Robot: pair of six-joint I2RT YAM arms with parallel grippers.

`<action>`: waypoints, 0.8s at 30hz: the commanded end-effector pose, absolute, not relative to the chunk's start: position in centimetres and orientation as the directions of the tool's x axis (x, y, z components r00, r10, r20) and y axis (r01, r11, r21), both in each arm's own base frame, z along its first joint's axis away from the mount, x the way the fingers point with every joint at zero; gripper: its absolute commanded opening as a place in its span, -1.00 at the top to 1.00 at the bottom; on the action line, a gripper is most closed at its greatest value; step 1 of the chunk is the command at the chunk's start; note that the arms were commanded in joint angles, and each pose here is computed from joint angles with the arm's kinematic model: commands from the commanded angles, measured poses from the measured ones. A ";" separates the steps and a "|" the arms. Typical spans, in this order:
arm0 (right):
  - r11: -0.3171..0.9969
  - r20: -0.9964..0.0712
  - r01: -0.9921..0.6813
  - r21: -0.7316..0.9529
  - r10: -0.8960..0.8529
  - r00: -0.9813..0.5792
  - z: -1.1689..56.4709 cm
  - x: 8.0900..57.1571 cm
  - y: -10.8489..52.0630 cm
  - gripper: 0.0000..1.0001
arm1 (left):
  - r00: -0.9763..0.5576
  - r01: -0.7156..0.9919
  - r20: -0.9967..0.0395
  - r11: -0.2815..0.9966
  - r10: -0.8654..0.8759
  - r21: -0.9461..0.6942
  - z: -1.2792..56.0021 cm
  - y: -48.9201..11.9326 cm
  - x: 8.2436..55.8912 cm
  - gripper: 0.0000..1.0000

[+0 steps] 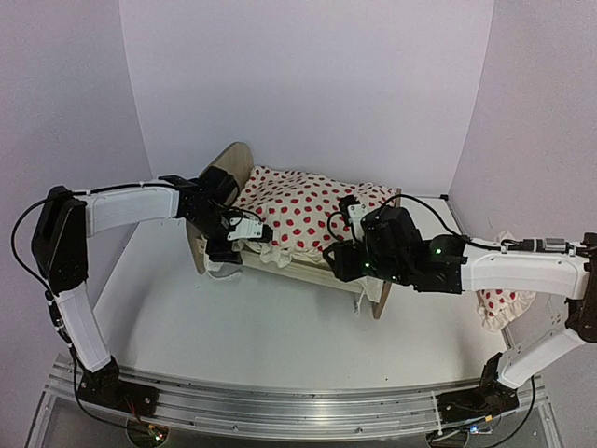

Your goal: Set up the pet bed

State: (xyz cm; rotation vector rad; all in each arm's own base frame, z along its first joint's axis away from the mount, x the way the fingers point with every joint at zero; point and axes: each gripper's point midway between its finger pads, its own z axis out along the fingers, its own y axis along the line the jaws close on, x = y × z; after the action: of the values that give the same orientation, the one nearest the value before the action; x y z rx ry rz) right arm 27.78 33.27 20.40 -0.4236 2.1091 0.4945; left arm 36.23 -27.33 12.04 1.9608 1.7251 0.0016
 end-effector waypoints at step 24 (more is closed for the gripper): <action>0.490 -0.989 -0.865 0.106 -0.036 -0.142 17.1 22.0 50.0 0.25 | -0.075 0.977 -0.438 0.154 0.896 0.148 17.1 -36.6 34.0 1.00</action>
State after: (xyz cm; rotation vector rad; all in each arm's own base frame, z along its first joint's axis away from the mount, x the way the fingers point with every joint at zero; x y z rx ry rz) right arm 19.84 47.27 15.20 -1.0467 1.7760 0.7790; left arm 34.45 -33.30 10.70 2.0009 1.9588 -0.1357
